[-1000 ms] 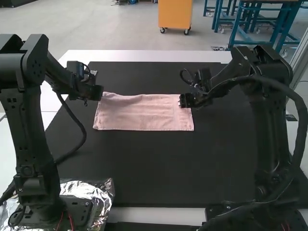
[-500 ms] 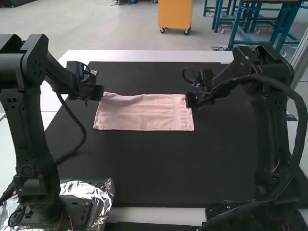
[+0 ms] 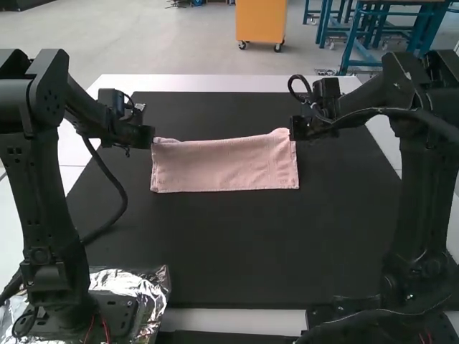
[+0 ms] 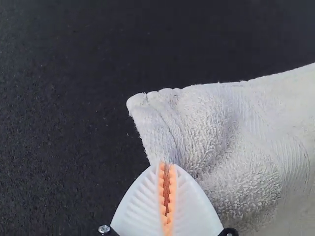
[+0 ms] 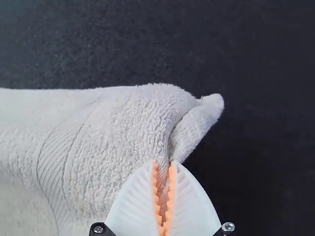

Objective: Fold the towel.

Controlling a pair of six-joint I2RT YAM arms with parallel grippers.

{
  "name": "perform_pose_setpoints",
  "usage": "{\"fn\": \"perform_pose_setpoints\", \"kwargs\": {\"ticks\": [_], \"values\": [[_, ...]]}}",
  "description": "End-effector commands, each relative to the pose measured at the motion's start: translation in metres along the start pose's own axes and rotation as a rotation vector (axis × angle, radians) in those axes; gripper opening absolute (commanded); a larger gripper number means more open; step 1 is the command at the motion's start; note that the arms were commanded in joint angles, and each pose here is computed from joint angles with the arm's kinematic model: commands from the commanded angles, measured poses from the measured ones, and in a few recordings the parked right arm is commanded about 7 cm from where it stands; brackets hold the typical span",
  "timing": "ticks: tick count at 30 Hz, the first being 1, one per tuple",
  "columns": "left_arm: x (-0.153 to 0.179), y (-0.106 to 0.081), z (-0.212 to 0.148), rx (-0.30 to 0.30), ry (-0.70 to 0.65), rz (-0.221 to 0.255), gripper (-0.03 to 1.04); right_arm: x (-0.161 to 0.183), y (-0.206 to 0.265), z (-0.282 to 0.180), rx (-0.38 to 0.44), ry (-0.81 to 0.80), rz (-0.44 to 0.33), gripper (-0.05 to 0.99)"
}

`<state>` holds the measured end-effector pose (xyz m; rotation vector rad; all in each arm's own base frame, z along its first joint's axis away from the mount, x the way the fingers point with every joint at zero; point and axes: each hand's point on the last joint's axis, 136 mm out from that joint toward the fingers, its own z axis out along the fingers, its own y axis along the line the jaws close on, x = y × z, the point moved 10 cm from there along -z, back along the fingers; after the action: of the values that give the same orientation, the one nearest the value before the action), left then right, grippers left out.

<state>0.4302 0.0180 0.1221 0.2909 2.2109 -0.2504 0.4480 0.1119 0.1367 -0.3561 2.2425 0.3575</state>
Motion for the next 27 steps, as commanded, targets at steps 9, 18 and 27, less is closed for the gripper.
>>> {"fn": "perform_pose_setpoints", "kwargs": {"ticks": [9, 18, 27], "values": [[-0.021, -0.009, -0.041, -0.002, -0.077, 0.026, 0.03, 0.018, 0.0, -0.04, -0.03, 0.012, 0.029, -0.03], [0.004, -0.021, -0.058, -0.001, -0.038, 0.01, 0.03, 0.047, 0.006, -0.056, -0.052, 0.058, 0.042, -0.03], [0.037, -0.031, -0.068, 0.002, -0.002, -0.004, 0.03, 0.084, 0.008, -0.057, -0.062, 0.111, 0.057, -0.03]]}}
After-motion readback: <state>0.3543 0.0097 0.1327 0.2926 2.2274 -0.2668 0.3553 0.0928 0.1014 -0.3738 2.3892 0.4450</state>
